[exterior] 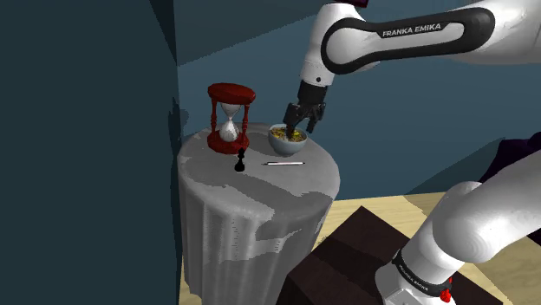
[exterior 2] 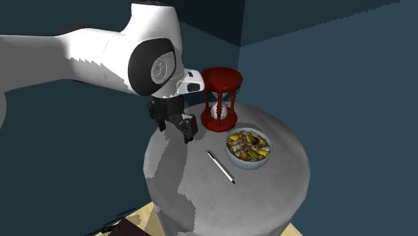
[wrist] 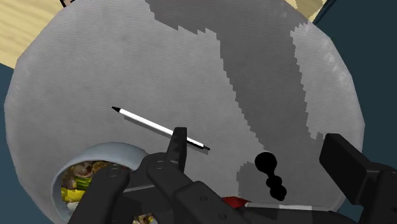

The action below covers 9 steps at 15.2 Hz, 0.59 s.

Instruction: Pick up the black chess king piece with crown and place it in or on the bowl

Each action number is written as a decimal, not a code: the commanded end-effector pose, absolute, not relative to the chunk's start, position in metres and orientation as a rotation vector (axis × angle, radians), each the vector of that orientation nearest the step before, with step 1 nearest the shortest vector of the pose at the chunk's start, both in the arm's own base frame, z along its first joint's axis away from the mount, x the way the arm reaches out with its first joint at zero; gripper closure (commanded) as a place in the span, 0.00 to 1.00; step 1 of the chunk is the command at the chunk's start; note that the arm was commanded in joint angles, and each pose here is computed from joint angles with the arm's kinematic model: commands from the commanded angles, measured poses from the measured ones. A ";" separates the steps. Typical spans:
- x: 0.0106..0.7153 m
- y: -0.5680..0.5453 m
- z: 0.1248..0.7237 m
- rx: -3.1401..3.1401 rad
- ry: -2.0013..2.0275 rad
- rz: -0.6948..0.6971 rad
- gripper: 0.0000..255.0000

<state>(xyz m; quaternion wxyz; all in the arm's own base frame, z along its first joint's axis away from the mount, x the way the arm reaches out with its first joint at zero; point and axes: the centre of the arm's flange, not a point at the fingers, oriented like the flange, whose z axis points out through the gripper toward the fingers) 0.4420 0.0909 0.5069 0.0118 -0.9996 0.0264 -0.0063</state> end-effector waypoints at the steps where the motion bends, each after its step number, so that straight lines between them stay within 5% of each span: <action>1: 0.460 0.101 0.495 -3.120 0.104 -0.029 0.00; 9: 0.541 0.145 0.445 -3.135 0.184 -0.061 0.00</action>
